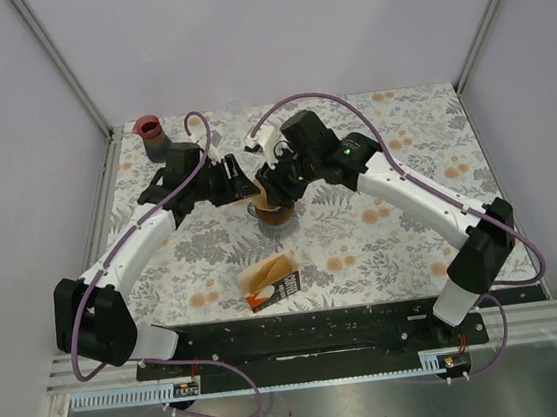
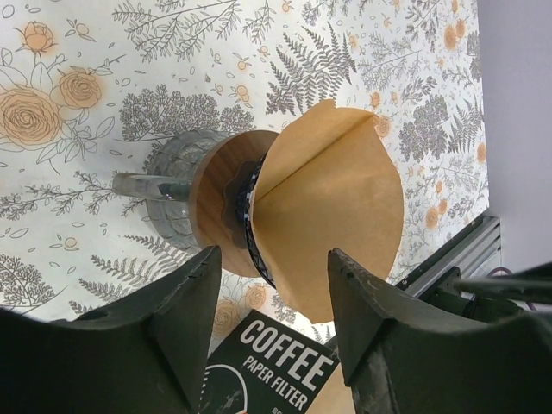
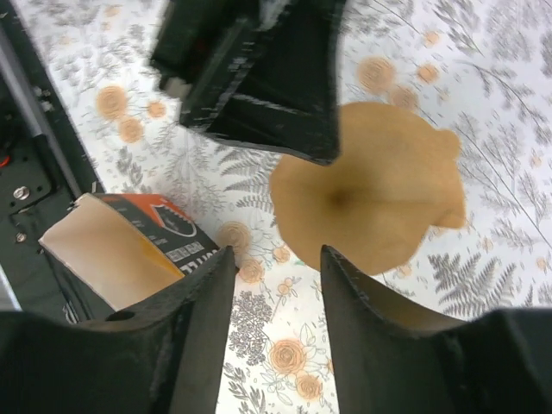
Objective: Place the coffee filter in the dripper
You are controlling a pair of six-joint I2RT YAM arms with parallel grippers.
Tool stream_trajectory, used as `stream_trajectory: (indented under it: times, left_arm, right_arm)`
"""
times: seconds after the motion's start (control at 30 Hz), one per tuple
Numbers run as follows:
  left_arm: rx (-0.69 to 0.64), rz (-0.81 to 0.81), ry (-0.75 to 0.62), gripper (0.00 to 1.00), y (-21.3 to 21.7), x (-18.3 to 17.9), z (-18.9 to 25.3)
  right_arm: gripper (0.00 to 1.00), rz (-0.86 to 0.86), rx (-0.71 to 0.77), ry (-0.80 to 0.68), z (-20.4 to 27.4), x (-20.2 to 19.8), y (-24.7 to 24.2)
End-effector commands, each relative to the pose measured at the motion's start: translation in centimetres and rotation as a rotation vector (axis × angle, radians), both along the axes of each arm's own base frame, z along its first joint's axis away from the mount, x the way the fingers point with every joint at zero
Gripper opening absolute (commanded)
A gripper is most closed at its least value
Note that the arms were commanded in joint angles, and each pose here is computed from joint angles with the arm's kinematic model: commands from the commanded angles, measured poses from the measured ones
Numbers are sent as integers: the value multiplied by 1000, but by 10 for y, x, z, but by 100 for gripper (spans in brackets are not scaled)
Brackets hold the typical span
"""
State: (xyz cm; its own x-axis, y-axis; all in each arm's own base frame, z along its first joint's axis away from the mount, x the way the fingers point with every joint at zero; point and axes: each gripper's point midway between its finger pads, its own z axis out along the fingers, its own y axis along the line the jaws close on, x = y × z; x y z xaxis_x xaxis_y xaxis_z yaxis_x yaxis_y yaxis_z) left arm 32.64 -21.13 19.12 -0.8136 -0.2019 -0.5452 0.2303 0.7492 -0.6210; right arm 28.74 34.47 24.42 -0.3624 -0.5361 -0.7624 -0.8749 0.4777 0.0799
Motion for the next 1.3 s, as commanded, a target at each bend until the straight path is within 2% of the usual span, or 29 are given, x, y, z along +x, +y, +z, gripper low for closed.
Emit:
stream_trajectory:
  times: [0.0, 0.1, 0.27, 0.47, 0.67, 0.8, 1.0, 1.17, 1.27]
  left_arm:
    - [-1, 5, -101, 57, 2, 9, 32]
    - [23, 20, -122, 60, 9, 14, 38]
    - [82, 46, -214, 64, 37, 26, 61]
    - [158, 117, -299, 71, 81, 35, 77]
    - [146, 180, -252, 72, 119, 39, 69]
    - [140, 182, -237, 72, 124, 40, 61]
    - [129, 211, -208, 72, 139, 44, 53]
    - [117, 214, -194, 72, 143, 43, 48]
    - [115, 214, -194, 72, 145, 44, 47]
  right_arm:
    - [54, 239, 116, -55, 24, -33, 17]
    - [57, 398, 116, -92, 15, -63, 34]
    - [60, 592, 10, -159, -14, -98, 52]
    - [59, 624, -119, -101, -52, -97, 68]
    - [58, 648, -285, -83, -95, -96, 72]
    - [55, 632, -322, -69, -109, -90, 77]
    - [20, 637, -325, -55, -111, -95, 82]
    - [6, 631, -298, -65, -94, -102, 81]
    - [0, 627, -241, -48, -67, -112, 79]
